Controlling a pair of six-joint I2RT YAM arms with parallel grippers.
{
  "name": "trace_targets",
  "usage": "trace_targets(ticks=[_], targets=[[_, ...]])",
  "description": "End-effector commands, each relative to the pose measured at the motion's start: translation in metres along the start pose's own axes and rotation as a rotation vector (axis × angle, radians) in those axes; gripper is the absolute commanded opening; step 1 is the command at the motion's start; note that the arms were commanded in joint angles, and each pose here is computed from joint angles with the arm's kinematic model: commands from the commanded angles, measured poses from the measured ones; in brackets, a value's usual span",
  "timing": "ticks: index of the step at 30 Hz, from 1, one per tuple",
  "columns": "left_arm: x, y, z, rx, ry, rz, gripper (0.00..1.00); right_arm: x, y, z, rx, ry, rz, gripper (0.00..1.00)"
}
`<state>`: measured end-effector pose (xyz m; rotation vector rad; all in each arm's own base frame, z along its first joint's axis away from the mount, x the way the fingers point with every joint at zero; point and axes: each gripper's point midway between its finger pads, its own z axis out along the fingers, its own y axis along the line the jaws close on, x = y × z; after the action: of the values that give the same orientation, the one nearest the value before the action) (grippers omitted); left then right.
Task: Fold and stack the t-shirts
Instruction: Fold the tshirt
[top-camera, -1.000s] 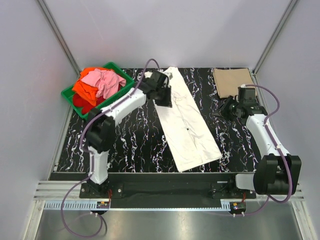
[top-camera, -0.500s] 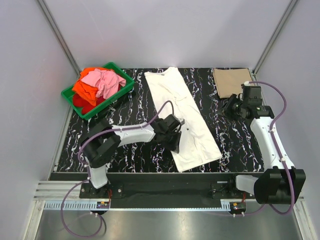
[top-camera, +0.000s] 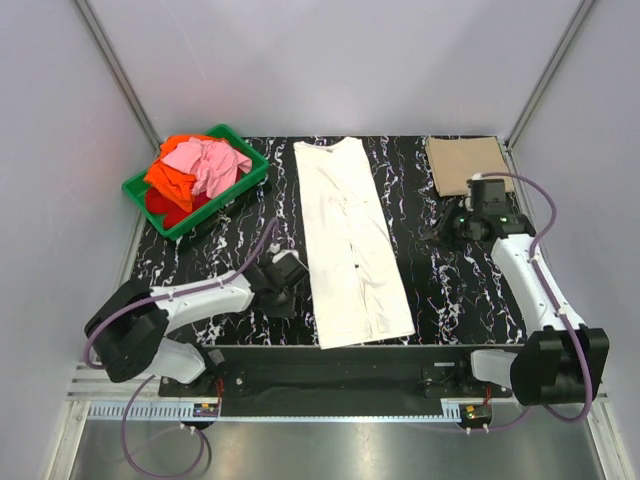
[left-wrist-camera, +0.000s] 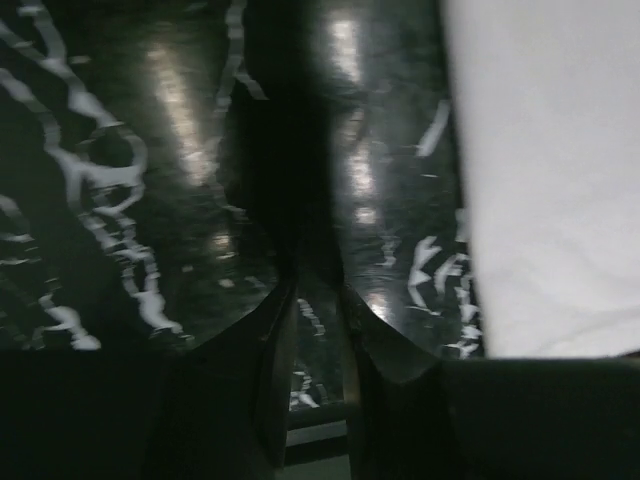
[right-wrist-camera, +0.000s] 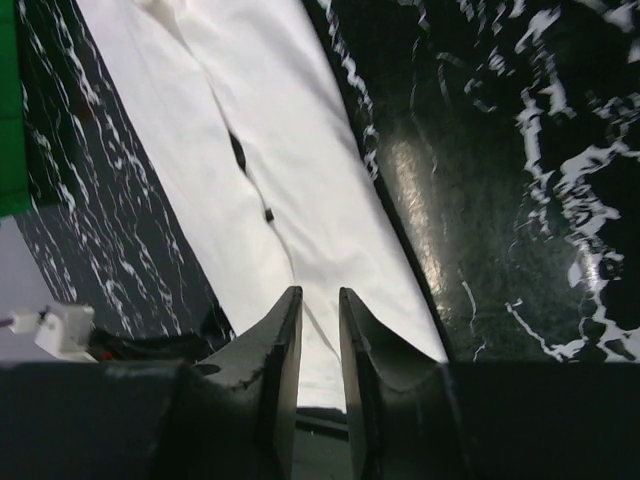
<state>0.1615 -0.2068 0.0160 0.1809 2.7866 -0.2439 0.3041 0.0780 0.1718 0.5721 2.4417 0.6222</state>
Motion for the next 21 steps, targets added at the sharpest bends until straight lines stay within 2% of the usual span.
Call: trace_targets(ticks=[1, 2, 6, 11, 12, 17, 21], targets=[[-0.015, 0.043, -0.019, -0.164, -0.070, -0.014, 0.28, 0.030, 0.017, 0.018, -0.034, 0.067, -0.033, 0.29], [-0.023, 0.039, -0.028, -0.148, -0.087, 0.019, 0.29, 0.038, 0.020, 0.023, -0.030, 0.086, -0.034, 0.29], [-0.069, -0.046, -0.079, 0.225, -0.193, 0.067, 0.34, 0.062, 0.019, 0.037, -0.003, 0.128, -0.060, 0.29], [-0.076, -0.098, -0.077, 0.456, -0.170, 0.041, 0.35, 0.083, 0.016, 0.048, 0.024, 0.160, -0.101, 0.30], [-0.064, -0.104, -0.070, 0.495, -0.120, 0.045, 0.34, 0.087, 0.017, 0.048, 0.023, 0.166, -0.108, 0.30], [-0.047, -0.114, -0.037, 0.517, -0.038, 0.028, 0.30, 0.096, 0.006, 0.049, 0.054, 0.163, -0.112, 0.30], [-0.033, -0.100, -0.013, 0.435, 0.016, 0.024, 0.29, 0.097, 0.004, 0.047, 0.053, 0.155, -0.115, 0.30]])
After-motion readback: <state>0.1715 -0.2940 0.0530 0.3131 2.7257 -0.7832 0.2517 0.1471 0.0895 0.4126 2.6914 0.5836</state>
